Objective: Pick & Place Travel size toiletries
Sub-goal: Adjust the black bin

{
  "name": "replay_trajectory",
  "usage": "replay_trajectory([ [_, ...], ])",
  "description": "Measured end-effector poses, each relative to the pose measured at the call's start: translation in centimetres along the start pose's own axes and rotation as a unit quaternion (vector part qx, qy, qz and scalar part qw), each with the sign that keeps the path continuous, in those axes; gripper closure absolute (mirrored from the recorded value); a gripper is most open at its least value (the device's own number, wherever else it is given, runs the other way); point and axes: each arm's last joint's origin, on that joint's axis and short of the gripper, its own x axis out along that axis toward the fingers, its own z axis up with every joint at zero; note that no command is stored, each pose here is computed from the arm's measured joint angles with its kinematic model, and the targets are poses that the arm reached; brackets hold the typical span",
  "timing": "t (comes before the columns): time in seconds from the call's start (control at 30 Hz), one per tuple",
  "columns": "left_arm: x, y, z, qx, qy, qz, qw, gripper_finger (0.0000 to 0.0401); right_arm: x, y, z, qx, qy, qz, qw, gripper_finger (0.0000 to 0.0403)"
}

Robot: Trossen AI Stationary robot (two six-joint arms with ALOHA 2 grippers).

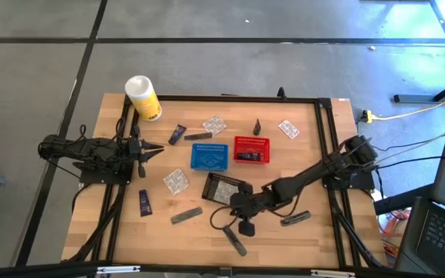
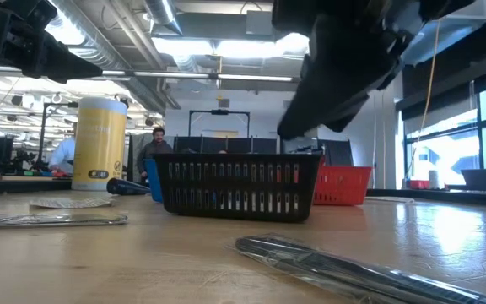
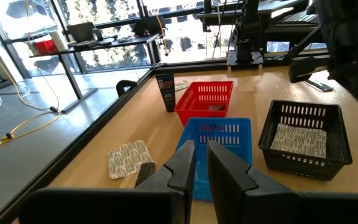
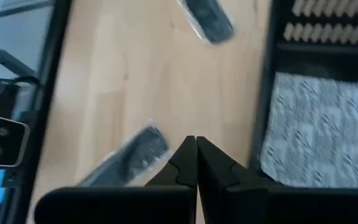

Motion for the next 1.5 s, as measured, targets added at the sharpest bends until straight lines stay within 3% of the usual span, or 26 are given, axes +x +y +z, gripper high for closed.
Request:
replay_trajectory([
  [0.47, 0.0, 0.0, 0.0, 0.0, 0.0, 0.0, 1.0, 0.0363, 0.7, -1.4, -0.8, 0.035, 0.035, -0.06, 0.997, 0.0403],
  [0.67, 0.0, 0.0, 0.0, 0.0, 0.0, 0.0, 1.0, 0.0365, 0.5, -1.1, -0.4, 0.028, 0.023, -0.049, 0.998, 0.0403],
  [0.8, 0.0, 0.0, 0.0, 0.0, 0.0, 0.0, 1.0, 0.0365, 0.0, -0.1, 1.6, -0.009, -0.02, -0.039, 0.999, 0.0403],
  [0.97, 0.0, 0.0, 0.0, 0.0, 0.0, 0.0, 1.0, 0.0365, -0.5, -0.2, 5.9, -0.039, -0.077, -0.026, 0.996, 0.0403],
  [1.27, 0.0, 0.0, 0.0, 0.0, 0.0, 0.0, 1.0, 0.0365, 3.7, -1.7, 9.5, -0.071, -0.024, -0.021, 0.997, 0.0403],
  [1.5, 0.0, 0.0, 0.0, 0.0, 0.0, 0.0, 1.0, 0.0366, 5.6, -1.6, 11.5, -0.096, -0.029, -0.001, 0.995, 0.0403],
])
